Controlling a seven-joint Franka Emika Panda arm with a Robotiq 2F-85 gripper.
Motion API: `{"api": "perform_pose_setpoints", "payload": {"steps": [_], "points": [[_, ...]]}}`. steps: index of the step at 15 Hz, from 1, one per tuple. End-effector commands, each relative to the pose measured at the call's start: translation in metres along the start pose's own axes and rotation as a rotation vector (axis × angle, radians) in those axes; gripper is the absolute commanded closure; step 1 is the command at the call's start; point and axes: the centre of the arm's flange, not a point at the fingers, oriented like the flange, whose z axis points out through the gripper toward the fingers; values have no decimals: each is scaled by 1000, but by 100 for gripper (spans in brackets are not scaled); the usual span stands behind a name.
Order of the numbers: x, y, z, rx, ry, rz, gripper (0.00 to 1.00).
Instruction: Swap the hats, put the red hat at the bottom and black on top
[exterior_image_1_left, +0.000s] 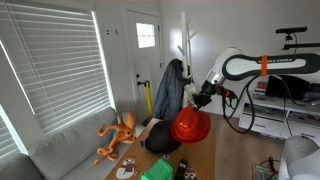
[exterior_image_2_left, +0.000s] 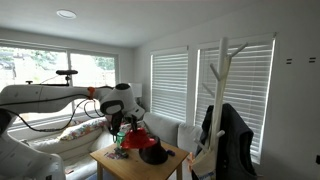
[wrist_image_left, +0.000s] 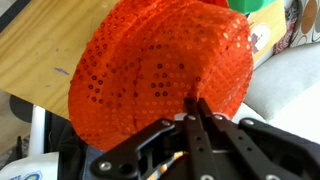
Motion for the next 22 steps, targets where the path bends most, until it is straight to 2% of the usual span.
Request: {"api": "perform_pose_setpoints", "payload": {"steps": [1,5,7,8,12,13,15,16,17,18,22], "points": [[-18,50,2,13,19,-12,99],[-12,89,9,10,67,18,99],[-6,100,17,39,70,10,99],[-1,90,14,-2,48,24,94],[-1,99,17,3,52,21,94],[-1,99,17,3,51,20,99],[0,105,26,-2,42,29,96],[0,108,31,21,39,33,69],[1,111,34,15,37,34,68],[2,114,38,19,33,34,63],[8,117,45,6,38,48,35]]}}
